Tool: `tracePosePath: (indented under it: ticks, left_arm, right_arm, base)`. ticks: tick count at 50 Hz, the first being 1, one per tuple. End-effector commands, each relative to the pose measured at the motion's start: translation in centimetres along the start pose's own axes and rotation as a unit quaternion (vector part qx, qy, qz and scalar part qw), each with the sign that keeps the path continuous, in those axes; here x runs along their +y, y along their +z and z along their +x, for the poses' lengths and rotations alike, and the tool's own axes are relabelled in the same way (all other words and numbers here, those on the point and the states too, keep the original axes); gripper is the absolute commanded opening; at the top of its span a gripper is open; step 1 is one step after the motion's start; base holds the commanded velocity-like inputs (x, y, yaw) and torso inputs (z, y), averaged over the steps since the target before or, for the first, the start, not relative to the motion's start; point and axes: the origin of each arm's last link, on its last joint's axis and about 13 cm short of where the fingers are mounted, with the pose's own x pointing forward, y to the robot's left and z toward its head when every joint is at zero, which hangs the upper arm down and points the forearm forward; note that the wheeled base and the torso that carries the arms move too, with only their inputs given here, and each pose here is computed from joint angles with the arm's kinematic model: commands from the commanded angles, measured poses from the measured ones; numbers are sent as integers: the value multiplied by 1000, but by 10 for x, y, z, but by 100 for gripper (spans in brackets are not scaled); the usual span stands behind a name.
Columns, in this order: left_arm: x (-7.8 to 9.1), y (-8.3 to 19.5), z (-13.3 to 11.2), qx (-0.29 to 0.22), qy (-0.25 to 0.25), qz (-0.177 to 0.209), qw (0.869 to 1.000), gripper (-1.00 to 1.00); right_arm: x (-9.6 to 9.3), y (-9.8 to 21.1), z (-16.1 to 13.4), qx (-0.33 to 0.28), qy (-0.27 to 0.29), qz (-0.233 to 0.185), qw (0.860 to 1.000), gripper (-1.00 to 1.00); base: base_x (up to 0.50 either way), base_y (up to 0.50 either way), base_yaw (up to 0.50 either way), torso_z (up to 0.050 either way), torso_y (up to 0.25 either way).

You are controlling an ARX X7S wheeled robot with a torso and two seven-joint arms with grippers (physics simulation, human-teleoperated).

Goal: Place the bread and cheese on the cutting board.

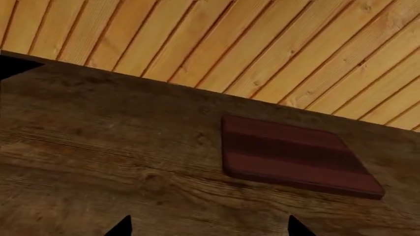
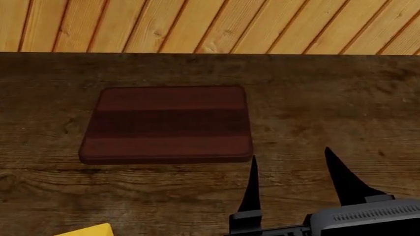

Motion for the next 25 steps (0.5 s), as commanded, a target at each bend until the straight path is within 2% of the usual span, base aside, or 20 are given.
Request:
tracePosePath:
  ticks: [1, 11, 15, 25]
  left_arm:
    - [-10, -10, 13, 26, -16, -15, 999, 100]
    - [-19, -26, 17, 67, -27, -13, 997, 100]
    - [-20, -33, 17, 84, -17, -23, 996, 100]
    - [-16, -40, 19, 90, 14, -27, 995, 100]
  right_arm:
    - [0, -1, 0, 1, 3, 0, 1000, 100]
    - [2, 0, 1, 2, 9, -1, 1000, 100]
    - [2, -1, 1, 2, 9, -2, 1000, 100]
    - [2, 0, 1, 1, 9, -1, 1000, 100]
  base:
    - [0, 0, 0, 0, 0]
    - [0, 0, 0, 0, 0]
    - [0, 0, 0, 0, 0]
    - [0, 0, 0, 0, 0]
